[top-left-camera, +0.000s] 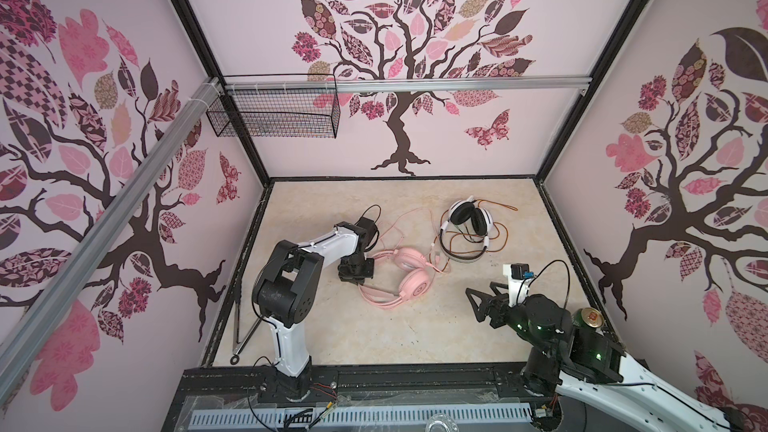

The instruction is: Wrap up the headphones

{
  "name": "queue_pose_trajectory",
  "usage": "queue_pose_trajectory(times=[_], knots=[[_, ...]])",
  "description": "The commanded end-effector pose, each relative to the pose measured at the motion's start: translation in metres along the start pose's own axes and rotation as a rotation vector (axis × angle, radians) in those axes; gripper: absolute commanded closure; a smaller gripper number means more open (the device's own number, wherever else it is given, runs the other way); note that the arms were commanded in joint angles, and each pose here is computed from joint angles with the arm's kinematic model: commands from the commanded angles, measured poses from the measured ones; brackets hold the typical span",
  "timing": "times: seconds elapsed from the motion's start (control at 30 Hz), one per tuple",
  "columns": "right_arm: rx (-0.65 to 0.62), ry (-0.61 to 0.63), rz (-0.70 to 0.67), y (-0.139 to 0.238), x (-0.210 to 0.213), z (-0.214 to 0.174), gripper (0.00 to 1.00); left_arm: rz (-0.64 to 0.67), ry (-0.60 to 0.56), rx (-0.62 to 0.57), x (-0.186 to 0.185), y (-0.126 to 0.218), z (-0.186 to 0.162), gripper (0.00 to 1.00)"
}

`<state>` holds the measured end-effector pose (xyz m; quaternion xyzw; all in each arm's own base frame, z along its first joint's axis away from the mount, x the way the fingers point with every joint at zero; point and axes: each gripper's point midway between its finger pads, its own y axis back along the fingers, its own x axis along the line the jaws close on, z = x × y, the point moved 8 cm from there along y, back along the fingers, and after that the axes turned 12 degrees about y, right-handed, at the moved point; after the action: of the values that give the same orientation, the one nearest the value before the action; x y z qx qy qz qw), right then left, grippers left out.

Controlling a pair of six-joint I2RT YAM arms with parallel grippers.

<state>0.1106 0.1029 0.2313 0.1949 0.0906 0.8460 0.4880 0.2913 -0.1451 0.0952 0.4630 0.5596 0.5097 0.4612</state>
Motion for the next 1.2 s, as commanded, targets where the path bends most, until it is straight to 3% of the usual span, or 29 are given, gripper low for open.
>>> queue_pose_trajectory(times=[0.0, 0.07, 0.13, 0.23, 0.33, 0.43, 0.67, 0.9, 1.03, 1.17], knots=[[-0.022, -0.014, -0.005, 0.004, -0.001, 0.005, 0.07, -0.085, -0.004, 0.043, -0.010, -0.001, -0.008, 1.00], [-0.022, -0.014, -0.008, 0.004, -0.001, 0.005, 0.07, -0.113, 0.002, 0.019, -0.013, 0.016, -0.008, 0.97], [-0.021, -0.015, -0.009, 0.004, -0.001, 0.006, 0.07, -0.135, 0.004, -0.008, -0.014, 0.033, -0.008, 0.83], [-0.013, -0.016, -0.014, 0.003, -0.001, 0.005, 0.07, -0.171, 0.004, -0.057, -0.015, 0.060, -0.010, 0.79], [0.001, -0.010, -0.022, 0.002, 0.000, 0.005, 0.07, -0.202, 0.004, -0.109, -0.015, 0.088, -0.013, 0.80], [0.020, -0.001, -0.032, -0.001, 0.001, 0.005, 0.07, -0.239, 0.004, -0.150, -0.014, 0.112, -0.018, 1.00], [0.064, 0.039, -0.003, -0.012, 0.013, 0.013, 0.06, -0.325, -0.015, -0.292, 0.003, 0.162, -0.045, 1.00], [0.087, 0.113, 0.069, -0.019, 0.035, 0.060, 0.03, -0.289, 0.055, -0.434, 0.046, 0.185, -0.089, 1.00], [0.080, 0.026, 0.185, -0.026, 0.025, 0.085, 0.03, -0.344, 0.035, -0.445, 0.056, 0.186, -0.111, 1.00], [0.111, -0.223, 0.460, -0.047, -0.002, 0.082, 0.04, -0.397, 0.006, -0.460, 0.059, 0.183, -0.121, 1.00]])
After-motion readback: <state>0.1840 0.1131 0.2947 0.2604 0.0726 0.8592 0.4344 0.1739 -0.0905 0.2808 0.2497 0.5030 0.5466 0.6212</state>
